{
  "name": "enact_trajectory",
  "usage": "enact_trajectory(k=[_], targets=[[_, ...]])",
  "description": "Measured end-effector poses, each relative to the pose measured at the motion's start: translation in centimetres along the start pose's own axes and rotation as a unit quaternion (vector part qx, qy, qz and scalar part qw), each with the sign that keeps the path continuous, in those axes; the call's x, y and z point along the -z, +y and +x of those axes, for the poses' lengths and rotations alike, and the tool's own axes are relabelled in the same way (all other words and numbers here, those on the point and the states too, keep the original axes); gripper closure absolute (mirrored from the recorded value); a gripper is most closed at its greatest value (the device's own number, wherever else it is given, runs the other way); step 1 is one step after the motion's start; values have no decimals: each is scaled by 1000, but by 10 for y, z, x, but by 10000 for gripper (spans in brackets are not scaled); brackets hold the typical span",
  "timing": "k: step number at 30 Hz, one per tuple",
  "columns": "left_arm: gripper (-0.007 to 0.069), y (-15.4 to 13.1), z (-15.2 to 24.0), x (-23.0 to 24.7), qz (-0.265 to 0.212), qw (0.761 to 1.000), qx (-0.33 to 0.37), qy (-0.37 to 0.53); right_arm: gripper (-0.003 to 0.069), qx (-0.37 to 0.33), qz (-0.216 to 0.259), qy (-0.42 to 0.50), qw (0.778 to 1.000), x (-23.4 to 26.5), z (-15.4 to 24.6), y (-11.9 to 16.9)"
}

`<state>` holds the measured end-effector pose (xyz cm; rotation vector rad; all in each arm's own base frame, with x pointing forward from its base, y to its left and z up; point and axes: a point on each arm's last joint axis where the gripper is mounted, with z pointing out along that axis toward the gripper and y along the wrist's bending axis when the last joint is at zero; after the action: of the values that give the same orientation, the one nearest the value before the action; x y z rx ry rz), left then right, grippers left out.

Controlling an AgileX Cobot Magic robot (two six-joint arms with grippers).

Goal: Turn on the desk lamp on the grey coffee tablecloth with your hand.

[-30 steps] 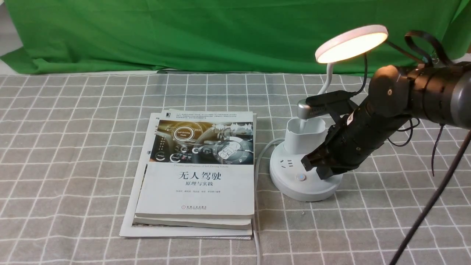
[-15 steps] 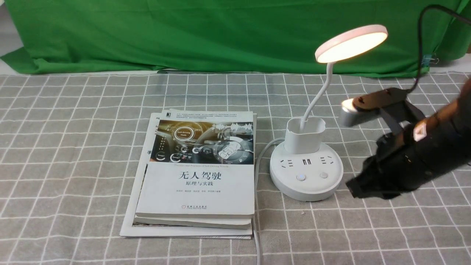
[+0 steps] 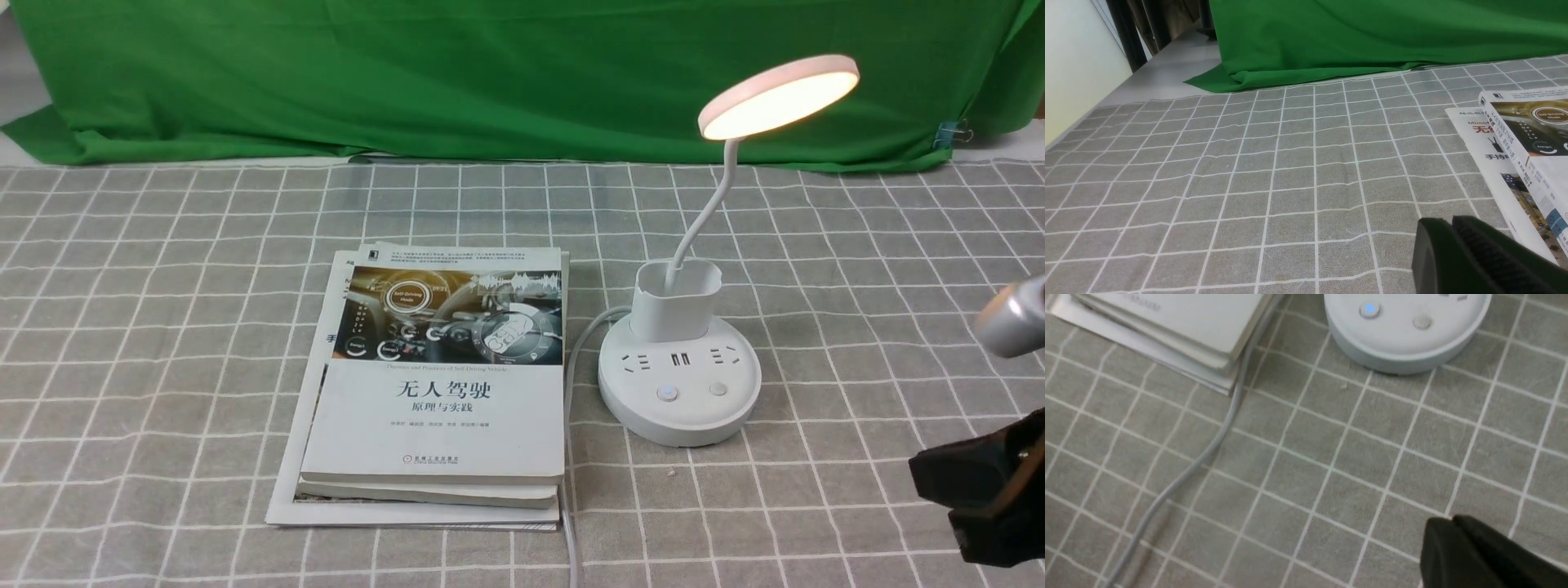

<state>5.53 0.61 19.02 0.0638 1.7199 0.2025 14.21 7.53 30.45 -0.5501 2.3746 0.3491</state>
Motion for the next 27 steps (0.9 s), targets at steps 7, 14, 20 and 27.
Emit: enact_trajectory(k=[7, 14, 20, 27], targets=[[606, 0, 0, 0, 0, 1000, 0, 0, 608, 9, 10, -67, 998, 19, 6, 0], [606, 0, 0, 0, 0, 1000, 0, 0, 632, -1, 97, -206, 974, 23, 61, -19], [606, 0, 0, 0, 0, 1000, 0, 0, 628, -6, 178, -302, 937, 8, 121, -28], [606, 0, 0, 0, 0, 1000, 0, 0, 627, -16, 207, -315, 926, -13, 156, -32]])
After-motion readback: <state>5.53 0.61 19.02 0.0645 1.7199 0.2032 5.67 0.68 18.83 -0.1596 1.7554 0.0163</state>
